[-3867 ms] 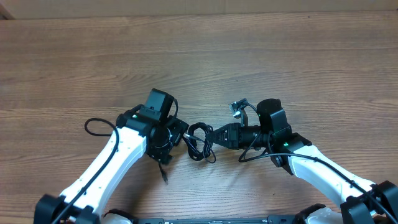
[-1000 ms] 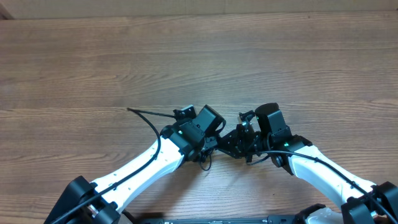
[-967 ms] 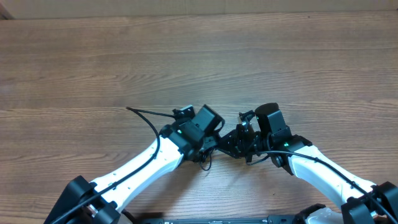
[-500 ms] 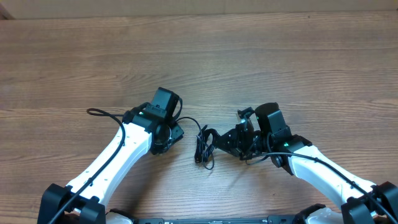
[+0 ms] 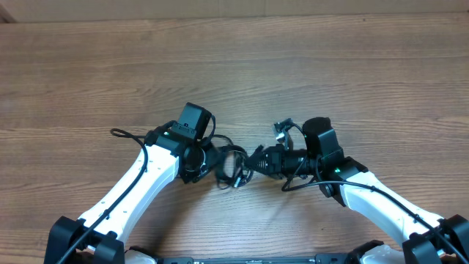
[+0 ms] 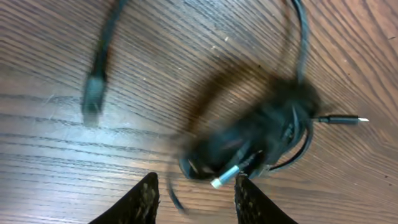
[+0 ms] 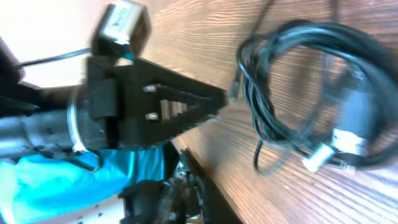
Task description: Untangle cables
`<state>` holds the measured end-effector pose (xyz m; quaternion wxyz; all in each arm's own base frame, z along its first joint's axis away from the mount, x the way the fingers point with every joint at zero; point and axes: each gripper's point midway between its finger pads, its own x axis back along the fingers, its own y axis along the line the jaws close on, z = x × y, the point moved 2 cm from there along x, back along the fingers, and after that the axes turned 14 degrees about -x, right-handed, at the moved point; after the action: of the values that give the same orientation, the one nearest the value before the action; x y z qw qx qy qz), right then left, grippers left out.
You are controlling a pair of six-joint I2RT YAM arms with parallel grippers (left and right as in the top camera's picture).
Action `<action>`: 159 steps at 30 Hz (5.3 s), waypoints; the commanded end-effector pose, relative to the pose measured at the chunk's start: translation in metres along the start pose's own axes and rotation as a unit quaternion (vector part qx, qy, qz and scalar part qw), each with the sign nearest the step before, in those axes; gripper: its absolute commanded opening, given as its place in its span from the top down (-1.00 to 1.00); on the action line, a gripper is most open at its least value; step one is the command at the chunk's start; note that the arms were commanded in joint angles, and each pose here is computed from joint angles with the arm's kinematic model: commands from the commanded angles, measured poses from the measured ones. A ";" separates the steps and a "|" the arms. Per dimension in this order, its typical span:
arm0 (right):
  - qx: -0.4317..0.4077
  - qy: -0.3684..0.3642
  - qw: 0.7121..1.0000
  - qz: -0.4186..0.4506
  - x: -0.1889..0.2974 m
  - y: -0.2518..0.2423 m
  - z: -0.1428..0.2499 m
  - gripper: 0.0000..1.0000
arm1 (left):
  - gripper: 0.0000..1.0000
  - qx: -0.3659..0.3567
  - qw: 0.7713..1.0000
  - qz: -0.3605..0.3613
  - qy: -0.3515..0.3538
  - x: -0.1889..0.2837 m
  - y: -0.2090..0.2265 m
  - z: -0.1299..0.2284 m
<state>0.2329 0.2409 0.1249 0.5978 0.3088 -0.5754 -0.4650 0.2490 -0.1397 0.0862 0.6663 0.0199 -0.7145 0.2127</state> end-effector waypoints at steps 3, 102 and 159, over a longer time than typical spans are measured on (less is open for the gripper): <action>0.010 -0.055 0.997 0.044 0.004 -0.010 -0.015 0.45 | 0.13 -0.012 1.000 -0.004 -0.009 0.002 -0.001 -0.007; 0.225 -0.136 0.854 0.449 -0.142 0.021 -0.009 0.92 | -0.99 0.004 0.966 -0.063 -0.250 0.160 0.090 -0.036; 0.130 0.222 0.947 -0.194 0.026 0.052 0.006 0.92 | -0.83 0.237 0.911 0.331 0.061 0.019 -0.009 0.003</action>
<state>0.2362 0.2366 0.1719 0.5754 0.5662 -0.4257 -0.4088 0.2471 -0.1282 0.1106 0.5553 -0.0692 -0.6044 0.5670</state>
